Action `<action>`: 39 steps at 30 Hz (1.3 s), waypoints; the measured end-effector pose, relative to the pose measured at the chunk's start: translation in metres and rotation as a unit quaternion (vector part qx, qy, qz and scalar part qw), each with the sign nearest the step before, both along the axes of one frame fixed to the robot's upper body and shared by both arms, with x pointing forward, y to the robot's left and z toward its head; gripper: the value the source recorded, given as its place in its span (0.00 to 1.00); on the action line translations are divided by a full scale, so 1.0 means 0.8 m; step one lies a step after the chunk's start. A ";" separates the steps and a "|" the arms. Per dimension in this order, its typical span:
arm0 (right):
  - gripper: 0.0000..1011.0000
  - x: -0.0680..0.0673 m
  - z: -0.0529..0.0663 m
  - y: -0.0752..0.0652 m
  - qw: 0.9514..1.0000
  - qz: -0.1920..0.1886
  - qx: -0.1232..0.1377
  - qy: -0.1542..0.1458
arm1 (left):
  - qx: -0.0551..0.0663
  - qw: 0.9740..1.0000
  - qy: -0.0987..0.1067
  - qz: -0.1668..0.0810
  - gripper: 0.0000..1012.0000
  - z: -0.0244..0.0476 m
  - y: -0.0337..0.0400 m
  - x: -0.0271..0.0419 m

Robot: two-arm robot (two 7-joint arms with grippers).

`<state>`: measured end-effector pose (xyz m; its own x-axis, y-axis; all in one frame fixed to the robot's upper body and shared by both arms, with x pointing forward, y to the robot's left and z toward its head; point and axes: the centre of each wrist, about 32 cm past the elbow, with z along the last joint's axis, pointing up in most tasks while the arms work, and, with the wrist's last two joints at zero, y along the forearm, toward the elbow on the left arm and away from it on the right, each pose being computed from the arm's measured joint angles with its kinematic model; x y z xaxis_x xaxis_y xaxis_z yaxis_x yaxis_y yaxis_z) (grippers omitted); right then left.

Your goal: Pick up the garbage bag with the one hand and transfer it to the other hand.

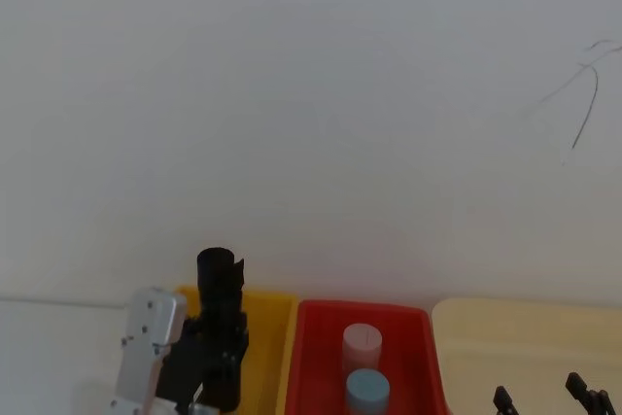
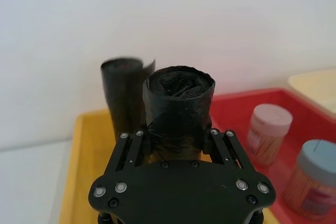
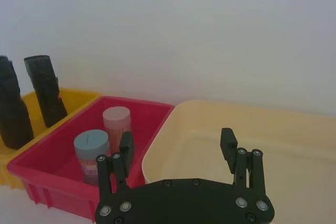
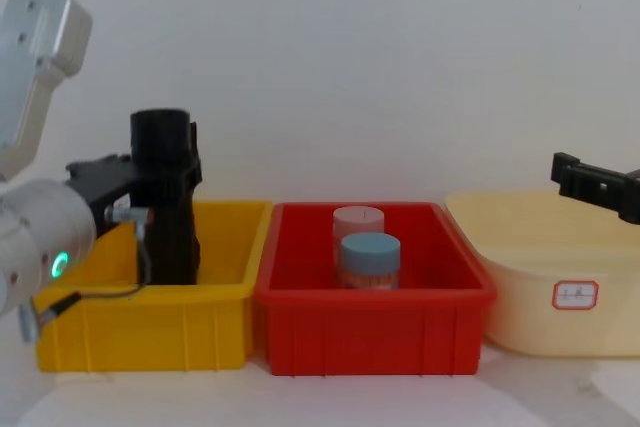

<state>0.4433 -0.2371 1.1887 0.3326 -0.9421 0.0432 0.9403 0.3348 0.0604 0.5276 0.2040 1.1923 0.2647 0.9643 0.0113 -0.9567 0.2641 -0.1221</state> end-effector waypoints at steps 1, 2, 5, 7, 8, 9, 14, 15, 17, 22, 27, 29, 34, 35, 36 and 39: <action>0.99 0.000 0.000 0.000 1.000 0.000 0.000 0.000 | 0.002 1.000 -0.002 -0.002 0.48 0.0031 0.0000 0.0005; 0.99 0.000 0.000 0.000 1.000 0.000 0.000 0.000 | 0.003 1.000 -0.004 -0.005 0.48 0.0059 -0.0004 0.0006; 0.99 0.000 0.000 0.000 1.000 0.000 0.000 0.000 | 0.009 1.000 -0.014 -0.016 0.48 0.0202 -0.0020 0.0022; 0.99 0.000 0.000 0.000 1.000 0.000 0.000 0.000 | 0.014 0.999 -0.022 -0.028 0.48 0.0315 -0.0036 0.0035; 0.99 0.000 0.000 0.000 1.000 0.000 0.000 0.000 | 0.015 0.999 -0.024 -0.032 0.48 0.0351 -0.0042 0.0039; 0.99 0.000 0.000 0.000 1.000 0.000 0.000 0.000 | 0.017 0.999 -0.026 -0.036 0.48 0.0386 -0.0048 0.0043; 0.99 0.000 0.000 0.000 1.000 0.000 0.000 0.000 | 0.025 0.997 -0.044 -0.066 0.48 0.0621 -0.0109 0.0076; 0.99 0.000 0.000 0.000 1.000 0.000 0.000 0.000 | 0.026 0.996 -0.048 -0.077 0.48 0.0684 -0.0132 0.0090; 0.99 -0.001 -0.001 0.000 1.000 0.003 -0.001 -0.004 | 0.027 0.995 -0.052 -0.087 0.48 0.0741 -0.0156 0.0101; 0.99 -0.003 -0.002 -0.001 1.000 0.014 -0.005 -0.018 | 0.029 0.991 -0.060 -0.120 0.48 0.0888 -0.0238 0.0151; 0.99 -0.006 -0.005 -0.002 0.998 0.032 -0.015 -0.042 | 0.028 0.985 -0.065 -0.159 0.48 0.1012 -0.0365 0.0231; 0.99 -0.007 -0.006 -0.002 0.998 0.039 -0.017 -0.049 | 0.026 0.982 -0.066 -0.176 0.48 0.1050 -0.0429 0.0274; 0.99 -0.008 -0.007 -0.002 0.996 0.059 -0.024 -0.067 | 0.020 0.975 -0.065 -0.209 0.48 0.1095 -0.0563 0.0358; 0.99 -0.008 -0.007 -0.002 0.995 0.062 -0.025 -0.069 | 0.019 0.973 -0.064 -0.219 0.48 0.1110 -0.0611 0.0385; 0.99 -0.008 -0.007 -0.002 0.995 0.068 -0.026 -0.072 | 0.017 0.972 -0.064 -0.225 0.48 0.1114 -0.0631 0.0396; 0.99 -0.007 -0.007 -0.002 0.994 0.077 -0.027 -0.077 | 0.014 0.968 -0.062 -0.242 0.48 0.1129 -0.0713 0.0433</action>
<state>0.4375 -0.2387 1.1829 0.4577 -0.8756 0.1543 0.8592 0.4802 0.1765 0.5622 0.1470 1.2826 0.6809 0.7259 0.0969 -0.6979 0.6833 -0.2148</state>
